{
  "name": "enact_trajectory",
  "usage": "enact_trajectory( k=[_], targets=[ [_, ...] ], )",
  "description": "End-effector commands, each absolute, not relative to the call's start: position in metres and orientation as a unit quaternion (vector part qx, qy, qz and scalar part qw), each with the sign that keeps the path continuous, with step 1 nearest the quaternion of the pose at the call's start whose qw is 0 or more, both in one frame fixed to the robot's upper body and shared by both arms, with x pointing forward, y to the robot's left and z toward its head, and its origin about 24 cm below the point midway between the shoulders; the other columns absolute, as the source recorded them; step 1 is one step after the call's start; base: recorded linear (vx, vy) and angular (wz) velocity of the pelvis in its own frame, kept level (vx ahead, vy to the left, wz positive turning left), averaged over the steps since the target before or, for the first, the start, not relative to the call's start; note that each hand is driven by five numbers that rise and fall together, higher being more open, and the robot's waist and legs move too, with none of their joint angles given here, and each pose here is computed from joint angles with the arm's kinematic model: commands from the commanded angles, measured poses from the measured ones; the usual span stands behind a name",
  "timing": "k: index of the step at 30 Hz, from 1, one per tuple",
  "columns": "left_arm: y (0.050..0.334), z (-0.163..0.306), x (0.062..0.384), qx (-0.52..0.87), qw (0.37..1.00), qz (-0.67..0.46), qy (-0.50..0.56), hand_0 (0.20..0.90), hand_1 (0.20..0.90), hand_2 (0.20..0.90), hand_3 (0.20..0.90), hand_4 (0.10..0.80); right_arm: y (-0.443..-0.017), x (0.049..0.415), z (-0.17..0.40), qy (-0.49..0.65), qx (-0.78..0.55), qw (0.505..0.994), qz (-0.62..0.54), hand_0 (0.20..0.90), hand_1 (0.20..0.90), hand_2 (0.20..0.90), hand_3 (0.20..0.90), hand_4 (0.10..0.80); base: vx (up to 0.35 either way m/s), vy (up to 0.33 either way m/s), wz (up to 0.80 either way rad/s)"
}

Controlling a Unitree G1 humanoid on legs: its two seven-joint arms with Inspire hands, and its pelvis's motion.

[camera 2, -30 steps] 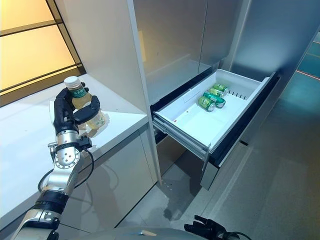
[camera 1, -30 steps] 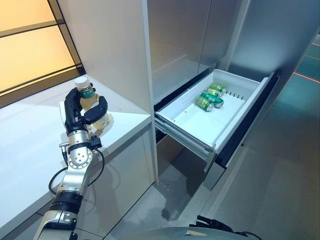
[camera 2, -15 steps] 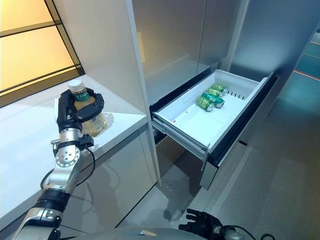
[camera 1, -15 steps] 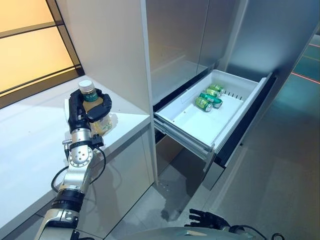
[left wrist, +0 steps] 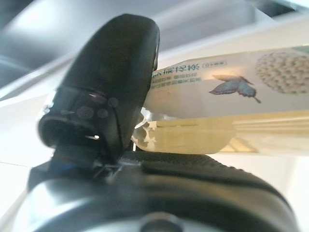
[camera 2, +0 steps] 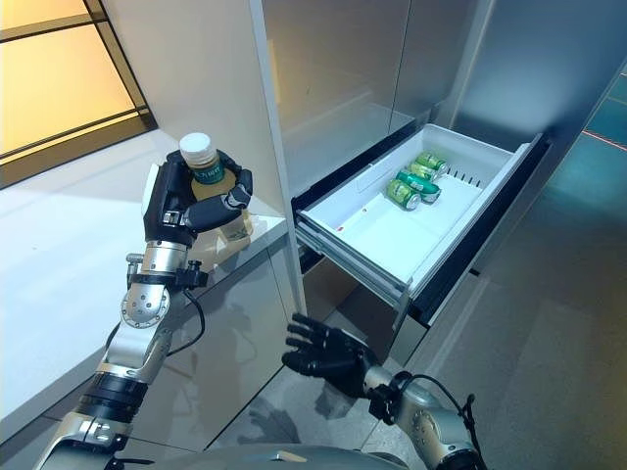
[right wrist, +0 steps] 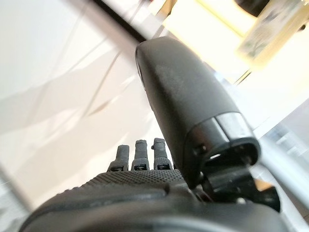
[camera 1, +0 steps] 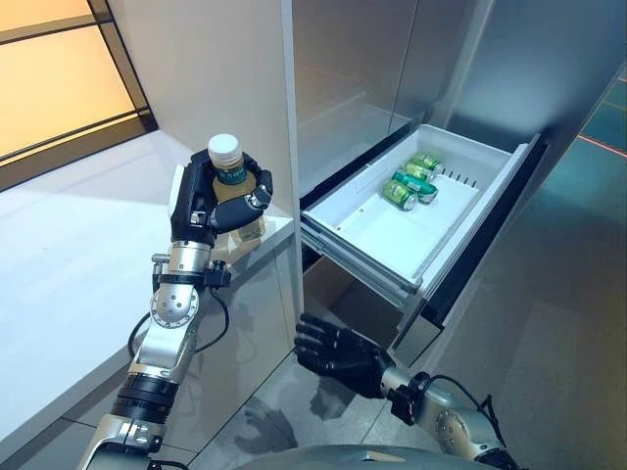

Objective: Put drinks into fridge and close the fridge

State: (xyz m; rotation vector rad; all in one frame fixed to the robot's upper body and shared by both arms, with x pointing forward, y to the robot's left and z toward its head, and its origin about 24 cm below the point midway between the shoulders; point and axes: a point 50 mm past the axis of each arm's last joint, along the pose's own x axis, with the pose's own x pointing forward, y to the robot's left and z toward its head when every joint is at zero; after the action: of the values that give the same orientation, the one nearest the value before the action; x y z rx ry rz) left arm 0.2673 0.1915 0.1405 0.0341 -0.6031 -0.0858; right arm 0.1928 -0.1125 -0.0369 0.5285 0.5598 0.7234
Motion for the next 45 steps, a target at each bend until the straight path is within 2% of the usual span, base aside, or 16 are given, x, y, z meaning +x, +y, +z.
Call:
enact_trajectory(
  k=[1,3,7,16,32,45],
  targets=[
    [0.181,0.234,0.236,-0.029,0.823,-0.122,-0.554,0.300,0.300,0.300,0.200,0.100,-0.112,0.236,0.043,0.045,0.221,0.890,0.396,0.900,0.900,0.900,0.900,0.800,-0.046,-0.007,0.01],
    [0.178,0.240,0.229,-0.031,0.809,-0.152,-0.567,0.300,0.300,0.300,0.200,0.100,-0.120,0.244,0.079,-0.024,0.172,0.901,0.399,0.900,0.900,0.900,0.900,0.800,-0.050,-0.007,0.00],
    [0.174,0.242,0.223,-0.048,0.797,-0.206,-0.566,0.300,0.300,0.300,0.200,0.100,-0.126,0.248,0.116,-0.092,0.130,0.898,0.410,0.900,0.900,0.900,0.900,0.800,-0.035,-0.007,-0.02],
    [0.151,0.241,0.225,-0.076,0.792,-0.300,-0.527,0.300,0.300,0.300,0.200,0.100,-0.125,0.249,0.160,-0.162,0.066,0.876,0.449,0.900,0.900,0.900,0.900,0.800,-0.004,-0.001,0.00],
    [0.112,0.226,0.243,-0.079,0.812,-0.387,-0.429,0.300,0.300,0.300,0.200,0.100,-0.104,0.253,0.188,-0.200,-0.023,0.848,0.491,0.900,0.900,0.900,0.900,0.800,0.000,0.000,0.00],
    [0.112,0.212,0.254,-0.024,0.845,-0.362,-0.392,0.300,0.300,0.300,0.200,0.100,-0.099,0.253,0.193,-0.189,-0.021,0.836,0.515,0.900,0.900,0.900,0.900,0.800,0.000,0.000,0.00]
  ],
)
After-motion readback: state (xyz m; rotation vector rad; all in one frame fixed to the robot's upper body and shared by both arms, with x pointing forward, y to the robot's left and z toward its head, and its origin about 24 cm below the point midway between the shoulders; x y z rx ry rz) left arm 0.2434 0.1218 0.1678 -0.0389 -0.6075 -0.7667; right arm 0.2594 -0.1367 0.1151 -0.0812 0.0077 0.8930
